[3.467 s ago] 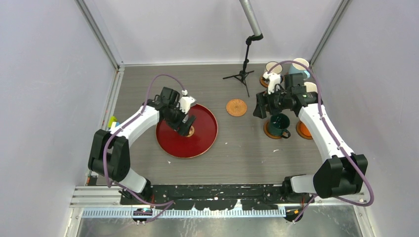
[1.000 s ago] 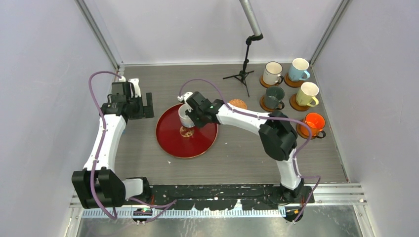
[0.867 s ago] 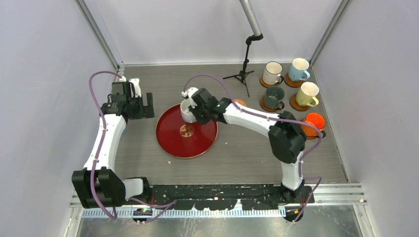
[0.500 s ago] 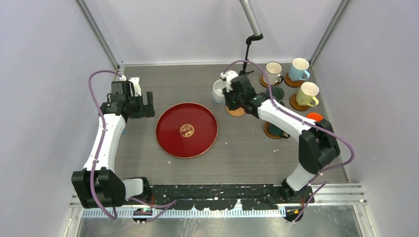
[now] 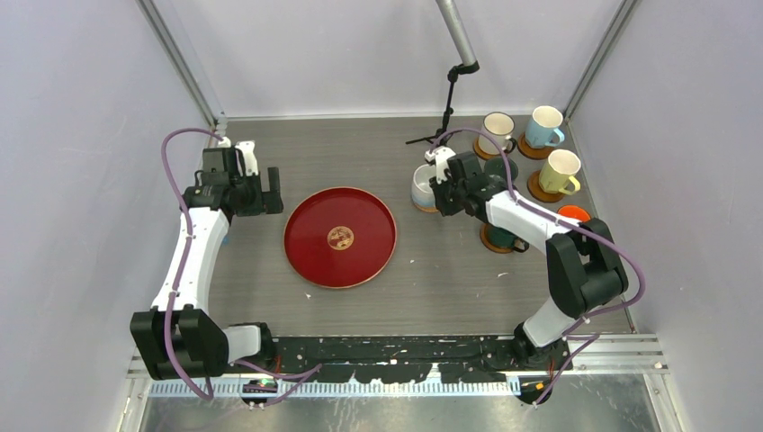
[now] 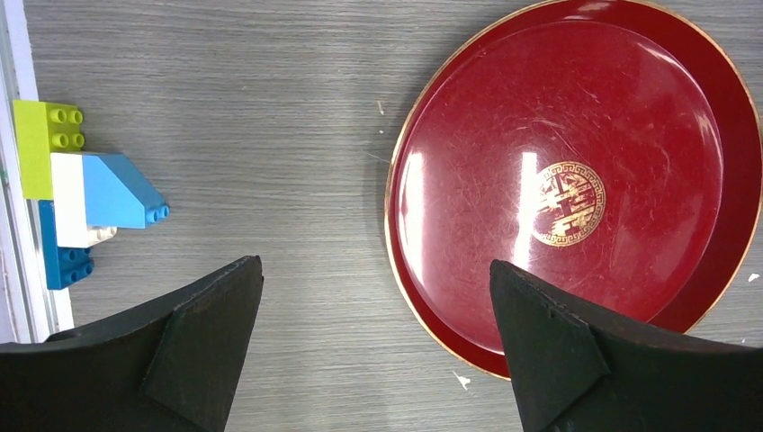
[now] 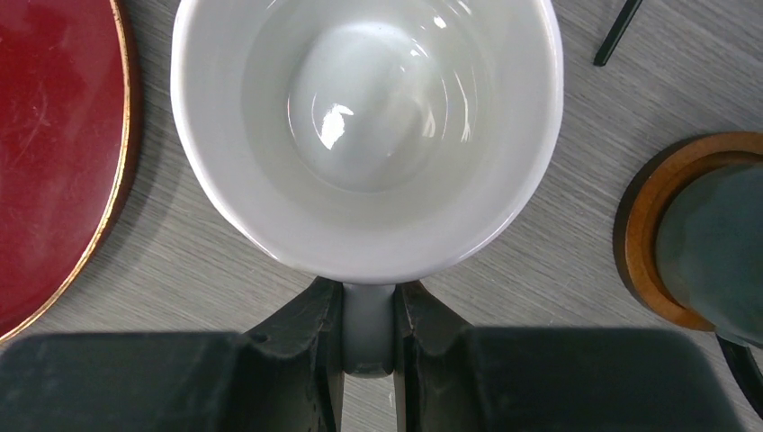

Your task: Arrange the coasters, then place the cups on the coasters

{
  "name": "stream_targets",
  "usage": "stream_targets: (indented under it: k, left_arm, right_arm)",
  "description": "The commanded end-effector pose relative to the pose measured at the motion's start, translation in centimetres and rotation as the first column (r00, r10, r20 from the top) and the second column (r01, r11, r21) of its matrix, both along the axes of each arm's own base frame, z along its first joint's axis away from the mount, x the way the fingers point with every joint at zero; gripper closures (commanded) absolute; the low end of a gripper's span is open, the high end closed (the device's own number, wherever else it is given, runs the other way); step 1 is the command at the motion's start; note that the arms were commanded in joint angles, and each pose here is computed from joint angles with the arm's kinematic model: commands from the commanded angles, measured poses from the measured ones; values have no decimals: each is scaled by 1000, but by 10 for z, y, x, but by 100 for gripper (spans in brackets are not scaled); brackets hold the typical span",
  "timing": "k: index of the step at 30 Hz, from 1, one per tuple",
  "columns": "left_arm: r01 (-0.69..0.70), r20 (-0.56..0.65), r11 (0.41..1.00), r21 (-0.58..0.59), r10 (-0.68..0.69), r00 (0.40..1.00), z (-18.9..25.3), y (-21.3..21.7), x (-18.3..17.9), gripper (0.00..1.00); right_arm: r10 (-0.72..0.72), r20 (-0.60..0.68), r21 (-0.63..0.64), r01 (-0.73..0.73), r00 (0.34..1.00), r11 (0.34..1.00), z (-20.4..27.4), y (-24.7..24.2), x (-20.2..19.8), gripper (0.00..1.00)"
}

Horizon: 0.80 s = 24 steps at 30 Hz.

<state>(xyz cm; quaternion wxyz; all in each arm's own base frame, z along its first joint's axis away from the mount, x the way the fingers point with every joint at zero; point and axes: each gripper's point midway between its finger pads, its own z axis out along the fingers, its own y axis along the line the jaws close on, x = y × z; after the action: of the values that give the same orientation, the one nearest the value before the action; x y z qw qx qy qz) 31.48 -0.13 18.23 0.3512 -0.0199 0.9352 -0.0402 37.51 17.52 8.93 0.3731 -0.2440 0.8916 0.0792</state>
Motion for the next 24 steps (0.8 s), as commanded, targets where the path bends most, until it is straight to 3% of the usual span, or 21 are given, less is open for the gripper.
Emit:
stream_targets:
  k: [1,24]
  left_arm:
    - [22,77,1000,2,-22,997,23,-2,8,0]
    - [27,61,1000,-12,-26,998,17,-4,12,0]
  right_arm:
    - [18,226,87,-38,974,995,56,11,36,100]
    - [-2,158,80,-11,987,997,19,-3,52,100]
